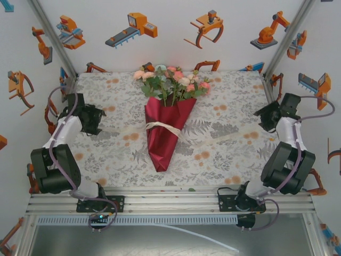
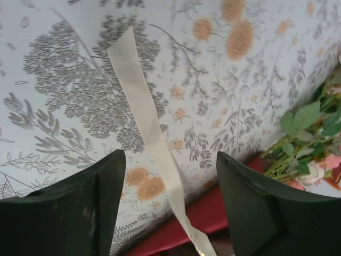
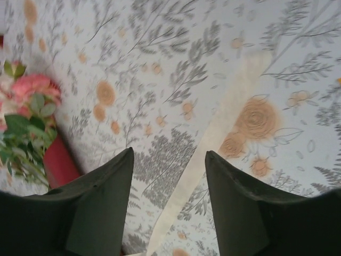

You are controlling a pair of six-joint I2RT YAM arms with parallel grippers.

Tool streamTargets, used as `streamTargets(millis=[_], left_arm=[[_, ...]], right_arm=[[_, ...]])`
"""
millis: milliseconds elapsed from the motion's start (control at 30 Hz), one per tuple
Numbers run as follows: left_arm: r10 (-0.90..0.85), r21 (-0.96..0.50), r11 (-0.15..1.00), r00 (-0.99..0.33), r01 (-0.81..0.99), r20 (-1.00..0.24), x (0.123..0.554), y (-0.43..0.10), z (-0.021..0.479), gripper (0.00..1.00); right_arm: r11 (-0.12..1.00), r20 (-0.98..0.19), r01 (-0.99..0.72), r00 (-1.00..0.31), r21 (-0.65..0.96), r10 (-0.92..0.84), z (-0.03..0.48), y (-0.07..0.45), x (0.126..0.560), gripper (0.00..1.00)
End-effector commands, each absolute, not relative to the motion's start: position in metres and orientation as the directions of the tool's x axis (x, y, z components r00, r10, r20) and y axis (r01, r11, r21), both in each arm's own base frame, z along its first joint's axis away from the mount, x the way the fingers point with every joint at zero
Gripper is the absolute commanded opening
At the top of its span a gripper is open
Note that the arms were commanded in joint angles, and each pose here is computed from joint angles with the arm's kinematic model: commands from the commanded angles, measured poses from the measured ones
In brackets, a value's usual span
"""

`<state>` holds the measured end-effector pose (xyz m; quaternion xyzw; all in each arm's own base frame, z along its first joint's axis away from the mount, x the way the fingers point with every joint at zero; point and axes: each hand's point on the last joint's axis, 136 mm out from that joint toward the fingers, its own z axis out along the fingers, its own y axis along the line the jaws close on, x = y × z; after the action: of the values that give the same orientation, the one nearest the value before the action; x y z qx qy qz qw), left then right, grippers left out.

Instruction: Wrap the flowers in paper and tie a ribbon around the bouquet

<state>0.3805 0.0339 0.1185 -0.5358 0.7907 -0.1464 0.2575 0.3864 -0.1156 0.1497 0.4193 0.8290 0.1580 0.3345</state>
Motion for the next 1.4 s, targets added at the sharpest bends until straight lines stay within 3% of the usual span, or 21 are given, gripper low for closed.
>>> streamTargets(millis=[0, 100, 167, 300, 433, 567, 733, 1067, 1267, 1367], left_arm=[[-0.847, -0.516, 0.532, -0.433, -0.671, -0.308, 0.389, -0.005, 0.148, 0.68], [-0.815, -0.509, 0.571, -0.521, -0.644, -0.256, 0.385, -0.05, 0.141, 0.7], [-0.83, -0.487, 0.545, -0.518, -0.682, -0.204, 0.376, -0.066, 0.127, 0.7], [-0.845, -0.449, 0.524, -0.509, -0.724, -0.165, 0.366, -0.08, 0.103, 0.71], [-0.745, -0.419, 0.653, -0.634, -0.631, -0.206, 0.373, -0.089, 0.101, 0.71], [-0.571, -0.337, 0.804, -0.795, -0.49, -0.206, 0.377, -0.1, 0.097, 0.71], [-0.4, -0.278, 0.904, -0.872, -0.325, -0.282, 0.383, -0.098, 0.107, 0.71], [-0.334, -0.307, 0.921, -0.892, -0.24, -0.305, 0.39, -0.101, 0.114, 0.73], [-0.248, -0.282, 0.948, -0.893, -0.144, -0.375, 0.399, -0.101, 0.126, 0.74], [-0.176, -0.246, 0.966, -0.891, -0.075, -0.419, 0.403, -0.1, 0.132, 0.73]], right_arm=[[0.749, -0.532, 0.385, -0.534, 0.539, 0.657, 0.184, -0.071, 0.395, 0.59], [0.865, -0.626, 0.117, -0.644, 0.488, 0.44, 0.2, 0.0, 0.399, 0.59], [0.88, -0.654, -0.069, -0.696, 0.47, 0.295, 0.2, 0.052, 0.391, 0.59], [0.815, -0.7, -0.443, -0.711, 0.374, -0.066, 0.179, 0.147, 0.349, 0.6], [0.672, -0.697, -0.64, -0.671, 0.372, -0.253, 0.154, 0.211, 0.304, 0.61], [0.579, -0.675, -0.724, -0.641, 0.375, -0.364, 0.128, 0.246, 0.283, 0.63], [0.569, -0.662, -0.755, -0.612, 0.326, -0.433, 0.107, 0.257, 0.295, 0.64], [0.565, -0.682, -0.787, -0.556, 0.247, -0.476, 0.116, 0.268, 0.303, 0.64], [0.573, -0.641, -0.786, -0.566, 0.232, -0.518, 0.089, 0.268, 0.306, 0.64], [0.56, -0.641, -0.796, -0.556, 0.229, -0.529, 0.085, 0.271, 0.309, 0.57]])
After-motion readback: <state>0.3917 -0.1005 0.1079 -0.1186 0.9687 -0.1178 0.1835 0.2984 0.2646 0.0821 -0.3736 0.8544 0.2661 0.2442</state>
